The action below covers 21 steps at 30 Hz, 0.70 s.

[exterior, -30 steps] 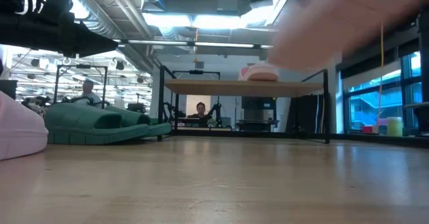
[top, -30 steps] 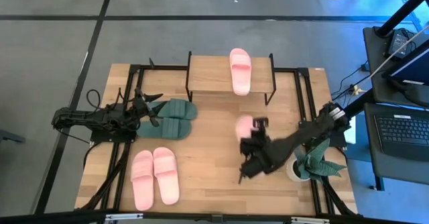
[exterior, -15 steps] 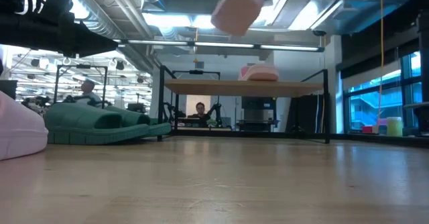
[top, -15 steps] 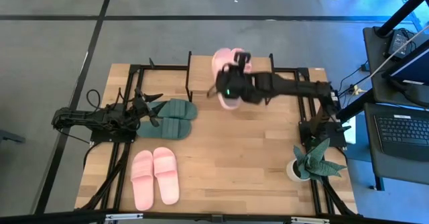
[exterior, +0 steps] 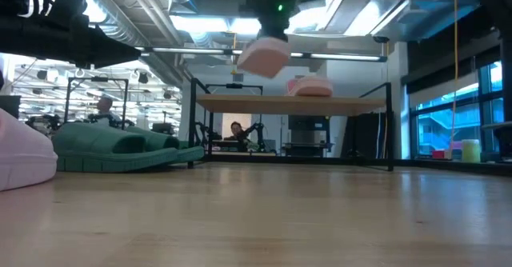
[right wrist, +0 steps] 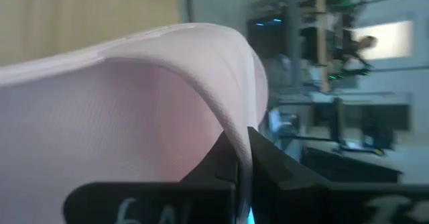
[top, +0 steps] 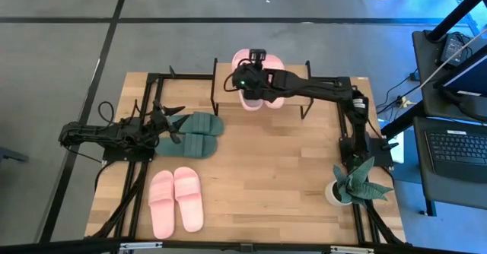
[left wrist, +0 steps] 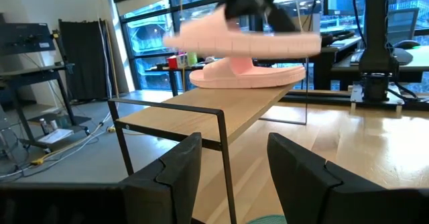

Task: Pick and place slides into the shelf
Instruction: Put the pink slipper on the shelf

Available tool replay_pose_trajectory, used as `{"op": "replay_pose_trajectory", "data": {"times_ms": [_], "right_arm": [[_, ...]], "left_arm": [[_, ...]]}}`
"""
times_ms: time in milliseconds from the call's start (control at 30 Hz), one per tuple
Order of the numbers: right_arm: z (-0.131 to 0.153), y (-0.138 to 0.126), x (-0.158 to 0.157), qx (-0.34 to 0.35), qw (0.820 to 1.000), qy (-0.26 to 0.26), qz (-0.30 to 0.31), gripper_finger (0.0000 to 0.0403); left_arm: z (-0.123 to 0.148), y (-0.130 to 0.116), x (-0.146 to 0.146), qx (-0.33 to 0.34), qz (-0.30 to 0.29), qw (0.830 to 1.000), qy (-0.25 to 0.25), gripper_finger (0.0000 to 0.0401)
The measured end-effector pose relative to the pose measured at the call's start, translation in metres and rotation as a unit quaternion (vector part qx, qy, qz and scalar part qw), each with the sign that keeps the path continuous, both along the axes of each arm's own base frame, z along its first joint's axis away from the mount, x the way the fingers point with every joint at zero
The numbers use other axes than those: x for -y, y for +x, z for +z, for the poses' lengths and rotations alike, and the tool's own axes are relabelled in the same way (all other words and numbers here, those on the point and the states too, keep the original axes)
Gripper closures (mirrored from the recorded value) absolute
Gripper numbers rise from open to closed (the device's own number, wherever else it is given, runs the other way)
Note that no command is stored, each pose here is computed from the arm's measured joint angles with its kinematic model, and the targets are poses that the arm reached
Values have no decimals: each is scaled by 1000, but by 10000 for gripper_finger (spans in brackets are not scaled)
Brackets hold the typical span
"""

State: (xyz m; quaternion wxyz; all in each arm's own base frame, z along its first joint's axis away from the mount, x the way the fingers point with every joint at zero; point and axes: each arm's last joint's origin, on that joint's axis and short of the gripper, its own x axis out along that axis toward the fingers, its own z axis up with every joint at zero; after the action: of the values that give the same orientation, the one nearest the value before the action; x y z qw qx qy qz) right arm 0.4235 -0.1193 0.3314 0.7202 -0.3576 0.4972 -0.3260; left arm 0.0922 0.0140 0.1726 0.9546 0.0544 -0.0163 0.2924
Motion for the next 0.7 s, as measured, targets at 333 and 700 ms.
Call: {"op": "replay_pose_trajectory", "data": {"times_ms": [333,700], "right_arm": [[-23,10,35,1,999,27,16,391],[-26,-2,67,17,999,43,-28,391]], "left_arm": [[0,0,0,0,0,1000,-1,237],[0,0,0,0,1,1000,0,237]]}}
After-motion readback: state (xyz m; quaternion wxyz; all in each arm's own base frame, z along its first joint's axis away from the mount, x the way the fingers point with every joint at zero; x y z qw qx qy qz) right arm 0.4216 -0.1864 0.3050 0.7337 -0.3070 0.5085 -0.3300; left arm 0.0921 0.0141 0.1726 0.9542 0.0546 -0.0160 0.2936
